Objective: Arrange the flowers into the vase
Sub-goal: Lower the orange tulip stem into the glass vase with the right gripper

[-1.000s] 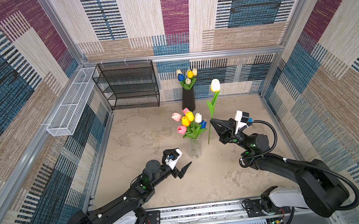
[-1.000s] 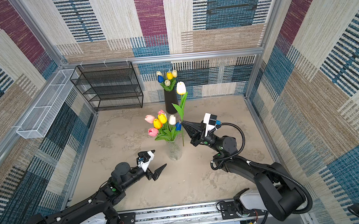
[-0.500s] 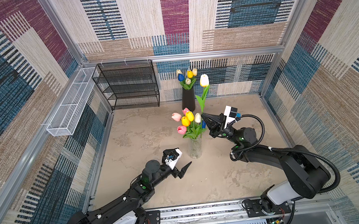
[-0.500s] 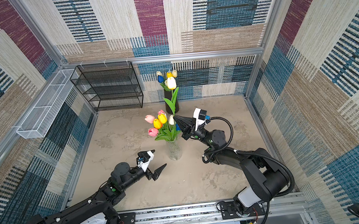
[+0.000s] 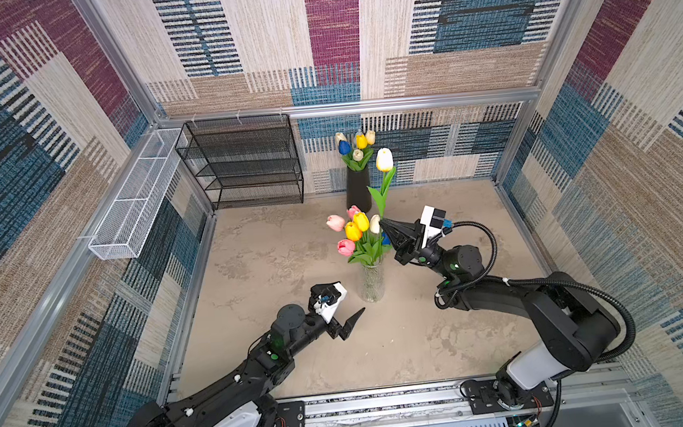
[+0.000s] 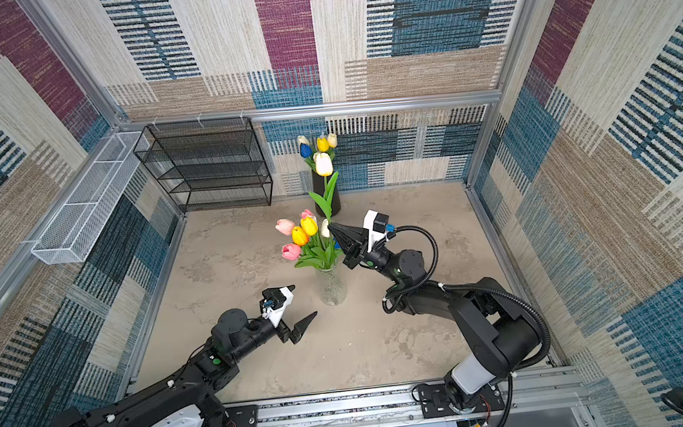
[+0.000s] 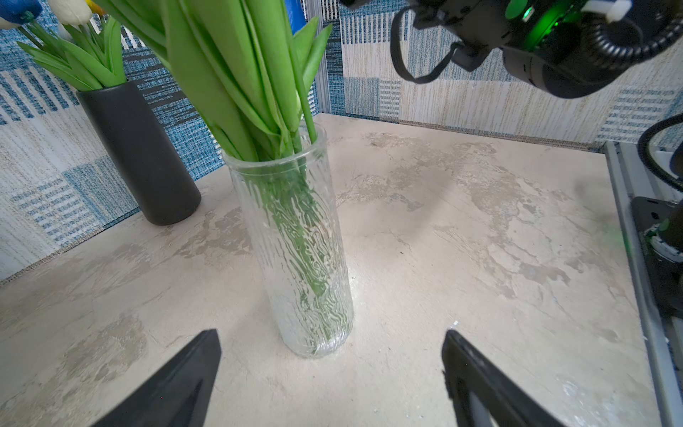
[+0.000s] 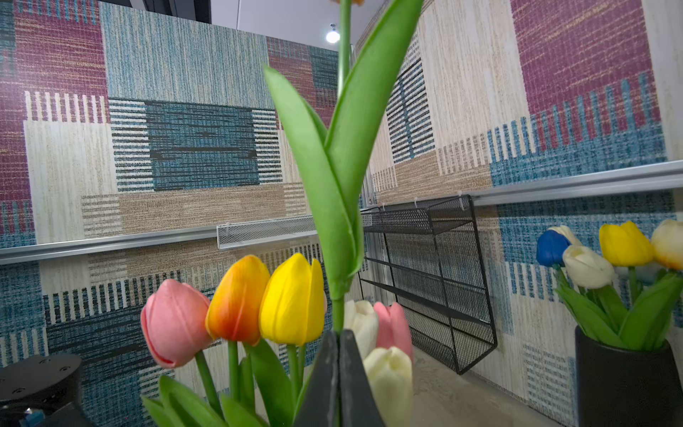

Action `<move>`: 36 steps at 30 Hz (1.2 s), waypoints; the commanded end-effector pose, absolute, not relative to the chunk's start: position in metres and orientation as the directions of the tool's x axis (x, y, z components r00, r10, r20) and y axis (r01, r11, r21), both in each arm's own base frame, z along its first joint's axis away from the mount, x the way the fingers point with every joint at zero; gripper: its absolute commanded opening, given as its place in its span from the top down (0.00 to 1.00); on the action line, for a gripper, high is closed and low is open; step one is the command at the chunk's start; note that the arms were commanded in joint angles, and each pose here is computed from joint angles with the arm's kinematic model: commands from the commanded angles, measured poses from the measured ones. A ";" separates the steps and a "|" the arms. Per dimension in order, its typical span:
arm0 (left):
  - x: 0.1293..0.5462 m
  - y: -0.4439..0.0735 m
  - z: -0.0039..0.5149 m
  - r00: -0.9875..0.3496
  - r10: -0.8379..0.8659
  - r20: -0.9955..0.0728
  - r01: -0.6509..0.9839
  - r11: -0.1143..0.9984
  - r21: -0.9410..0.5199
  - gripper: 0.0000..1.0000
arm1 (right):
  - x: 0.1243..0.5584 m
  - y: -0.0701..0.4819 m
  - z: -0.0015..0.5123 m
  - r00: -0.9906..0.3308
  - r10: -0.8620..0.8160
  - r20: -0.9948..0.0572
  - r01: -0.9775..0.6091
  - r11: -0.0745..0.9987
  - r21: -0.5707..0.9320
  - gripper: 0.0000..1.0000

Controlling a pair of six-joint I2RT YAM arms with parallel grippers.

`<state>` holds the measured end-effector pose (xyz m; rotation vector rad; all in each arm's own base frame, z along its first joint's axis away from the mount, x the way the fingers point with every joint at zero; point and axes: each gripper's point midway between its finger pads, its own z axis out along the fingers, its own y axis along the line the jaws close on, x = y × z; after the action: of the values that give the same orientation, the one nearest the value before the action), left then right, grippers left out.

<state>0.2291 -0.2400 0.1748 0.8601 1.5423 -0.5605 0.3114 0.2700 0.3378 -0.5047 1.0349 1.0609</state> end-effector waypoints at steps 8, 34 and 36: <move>0.229 -0.243 0.184 0.043 0.196 -0.980 0.790 0.593 0.153 0.04 | 0.263 0.256 0.364 0.278 0.493 -0.824 -0.903 0.426 -0.051 1.00; 0.229 -0.244 0.184 0.042 0.199 -0.979 0.790 0.593 0.154 0.04 | 0.288 0.269 0.319 0.213 0.281 -0.936 -0.844 0.535 -0.032 0.66; 0.229 -0.244 0.183 0.041 0.199 -0.979 0.791 0.593 0.153 0.04 | 0.289 0.266 0.321 0.212 0.273 -0.938 -0.836 0.548 -0.029 0.64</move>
<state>0.2303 -0.2412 0.1739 0.8630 1.5479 -0.5611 0.2850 0.2699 0.3184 -0.6421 1.0871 0.8781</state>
